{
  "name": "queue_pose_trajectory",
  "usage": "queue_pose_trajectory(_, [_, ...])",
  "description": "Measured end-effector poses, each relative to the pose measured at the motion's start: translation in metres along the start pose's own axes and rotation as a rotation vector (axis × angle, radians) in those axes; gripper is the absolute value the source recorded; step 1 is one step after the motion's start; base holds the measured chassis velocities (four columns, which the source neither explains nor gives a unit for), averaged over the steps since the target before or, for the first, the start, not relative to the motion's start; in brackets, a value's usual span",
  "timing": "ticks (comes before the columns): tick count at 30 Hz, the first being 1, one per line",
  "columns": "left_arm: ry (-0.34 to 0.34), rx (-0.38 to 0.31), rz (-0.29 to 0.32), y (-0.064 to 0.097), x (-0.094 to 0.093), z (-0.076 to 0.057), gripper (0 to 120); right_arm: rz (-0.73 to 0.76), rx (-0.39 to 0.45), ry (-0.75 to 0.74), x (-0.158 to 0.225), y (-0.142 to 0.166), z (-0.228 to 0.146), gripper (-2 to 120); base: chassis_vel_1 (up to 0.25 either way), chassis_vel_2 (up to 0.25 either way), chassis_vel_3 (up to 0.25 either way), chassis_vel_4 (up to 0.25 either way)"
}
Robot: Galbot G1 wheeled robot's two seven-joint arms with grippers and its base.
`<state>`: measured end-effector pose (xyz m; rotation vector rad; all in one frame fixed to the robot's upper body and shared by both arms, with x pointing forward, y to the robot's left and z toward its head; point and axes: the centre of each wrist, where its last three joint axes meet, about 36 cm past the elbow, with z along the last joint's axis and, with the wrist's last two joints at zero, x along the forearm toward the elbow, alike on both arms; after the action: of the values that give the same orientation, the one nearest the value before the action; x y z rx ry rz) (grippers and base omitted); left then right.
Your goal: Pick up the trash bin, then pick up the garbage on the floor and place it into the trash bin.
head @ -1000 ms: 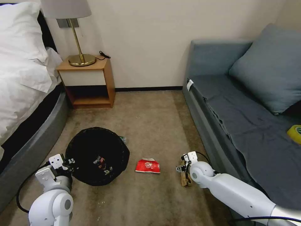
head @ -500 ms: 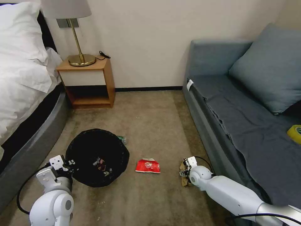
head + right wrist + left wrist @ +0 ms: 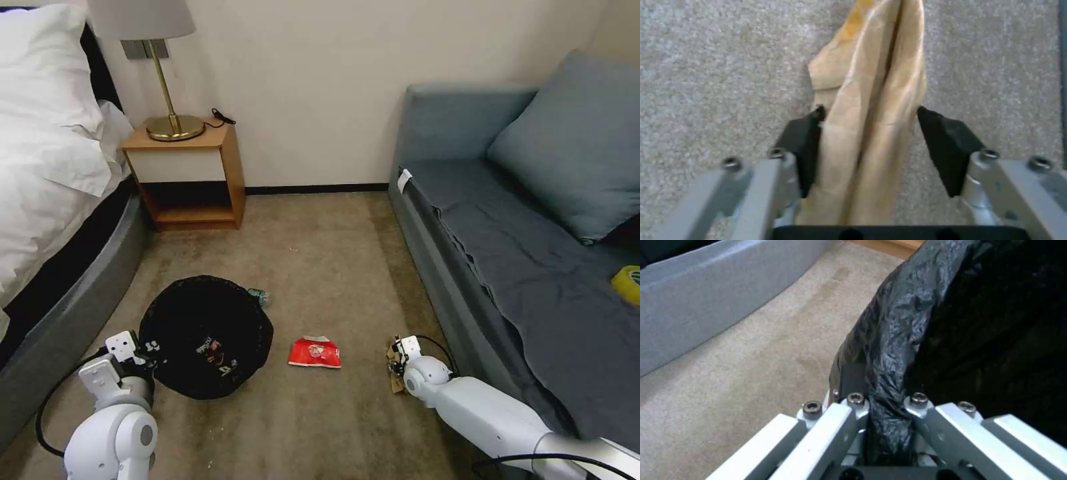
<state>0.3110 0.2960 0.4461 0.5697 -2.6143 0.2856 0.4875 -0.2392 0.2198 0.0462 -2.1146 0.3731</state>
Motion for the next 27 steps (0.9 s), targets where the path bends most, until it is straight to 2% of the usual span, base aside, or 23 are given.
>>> queue_pose_trajectory(8, [-0.002, -0.002, -0.002, 0.0, -0.002, 0.0, 3, -0.012, 0.001, -0.026, 0.008, -0.003, 0.001, 20, 0.0, 0.0, 0.0, 0.0])
queue_pose_trajectory(9, [-0.002, -0.002, -0.002, 0.0, -0.002, 0.0, 3, -0.012, 0.001, -0.026, 0.008, -0.003, 0.001, 20, 0.0, 0.0, 0.0, 0.0])
queue_pose_trajectory(13, [-0.001, -0.004, -0.003, 0.0, -0.002, 0.001, 3, -0.02, -0.002, -0.043, 0.012, -0.002, 0.0, 2, 0.0, 0.0, 0.0, 0.0])
queue_pose_trajectory(19, [0.0, -0.004, -0.002, -0.001, -0.003, 0.001, 3, -0.04, -0.01, -0.077, 0.022, -0.001, -0.004, 0, 0.0, 0.0, 0.0, 0.0])
queue_pose_trajectory(27, [0.002, -0.006, 0.002, -0.002, -0.003, 0.001, 3, -0.145, -0.068, -0.267, 0.084, 0.01, -0.053, 0, 0.0, 0.0, 0.0, 0.0])
